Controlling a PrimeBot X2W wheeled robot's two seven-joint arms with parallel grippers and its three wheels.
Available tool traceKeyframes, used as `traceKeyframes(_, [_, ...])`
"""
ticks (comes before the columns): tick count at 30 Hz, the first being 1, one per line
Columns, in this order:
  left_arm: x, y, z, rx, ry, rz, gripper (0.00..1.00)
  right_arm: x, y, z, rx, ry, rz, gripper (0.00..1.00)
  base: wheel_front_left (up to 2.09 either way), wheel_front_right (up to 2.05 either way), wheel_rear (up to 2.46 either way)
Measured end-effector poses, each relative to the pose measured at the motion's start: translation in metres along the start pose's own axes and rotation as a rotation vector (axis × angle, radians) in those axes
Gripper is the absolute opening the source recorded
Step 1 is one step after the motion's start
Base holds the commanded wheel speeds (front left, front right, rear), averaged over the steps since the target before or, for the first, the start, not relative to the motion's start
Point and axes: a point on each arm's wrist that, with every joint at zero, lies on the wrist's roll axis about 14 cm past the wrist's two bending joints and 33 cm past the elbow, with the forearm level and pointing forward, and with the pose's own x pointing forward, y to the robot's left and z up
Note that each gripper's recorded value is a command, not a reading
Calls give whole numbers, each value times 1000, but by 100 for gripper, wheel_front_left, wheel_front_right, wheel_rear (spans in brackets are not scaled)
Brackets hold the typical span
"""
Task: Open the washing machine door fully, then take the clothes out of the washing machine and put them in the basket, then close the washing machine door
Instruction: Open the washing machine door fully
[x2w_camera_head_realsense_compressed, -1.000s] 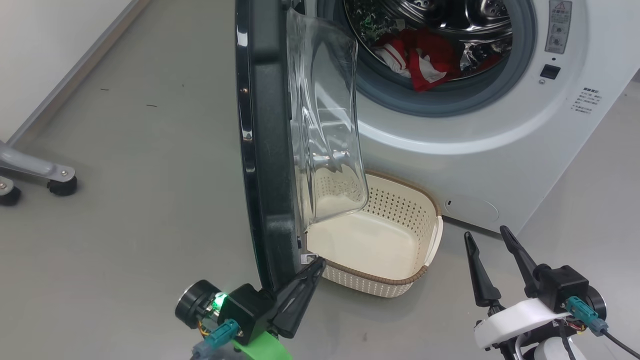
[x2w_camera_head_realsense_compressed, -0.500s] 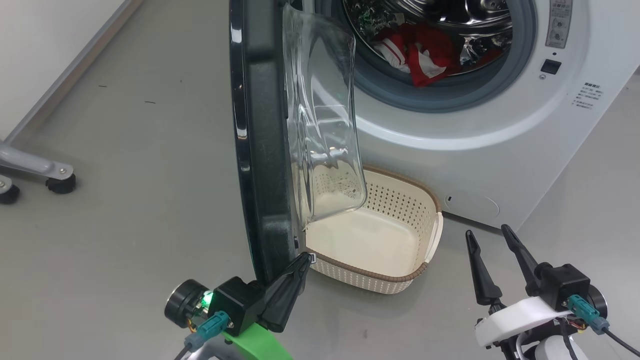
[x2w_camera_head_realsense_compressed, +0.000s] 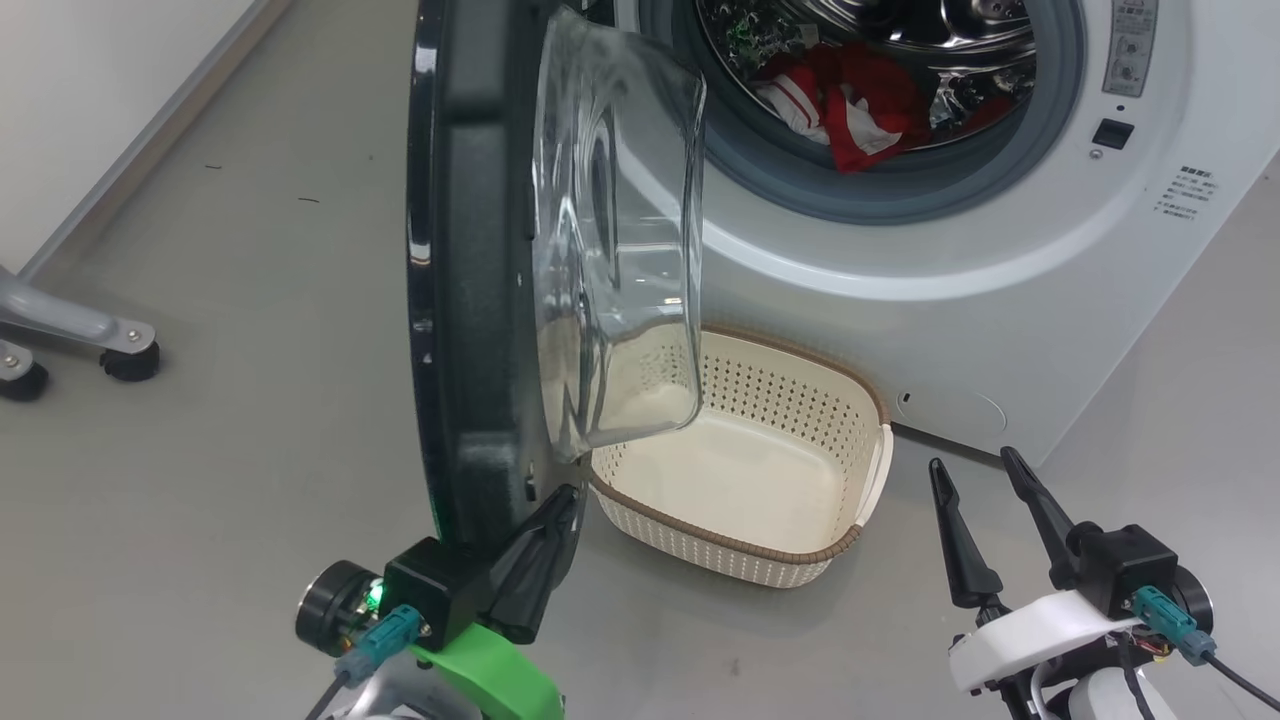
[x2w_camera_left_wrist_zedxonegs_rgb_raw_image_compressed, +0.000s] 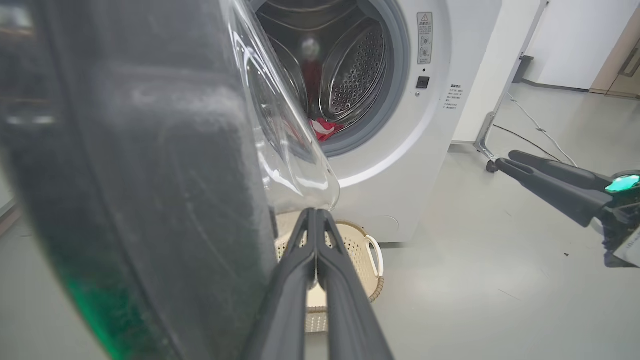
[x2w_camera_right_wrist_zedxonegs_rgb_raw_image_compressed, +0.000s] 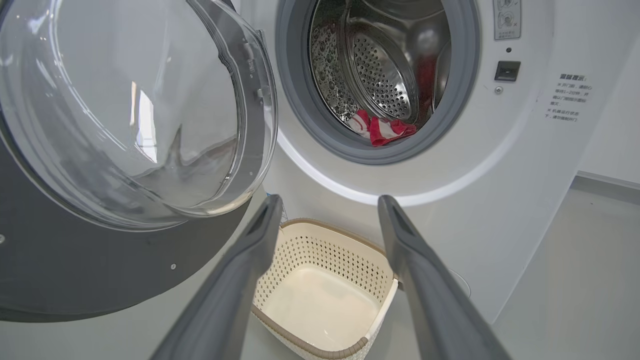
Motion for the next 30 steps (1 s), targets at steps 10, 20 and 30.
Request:
traceKeyframes(10, [-6,46,1,4,-17,168,0,3,2,2,0,-6,7,100,0,0,0])
traceKeyframes(20, [-21,101,2,18,-42,340,0,1,1,2,-1,-5,2,100,0,0,0])
traceKeyframes(30, [-28,140,8,28,-76,449,0,1,-1,3,1,-8,-5,100,0,0,0])
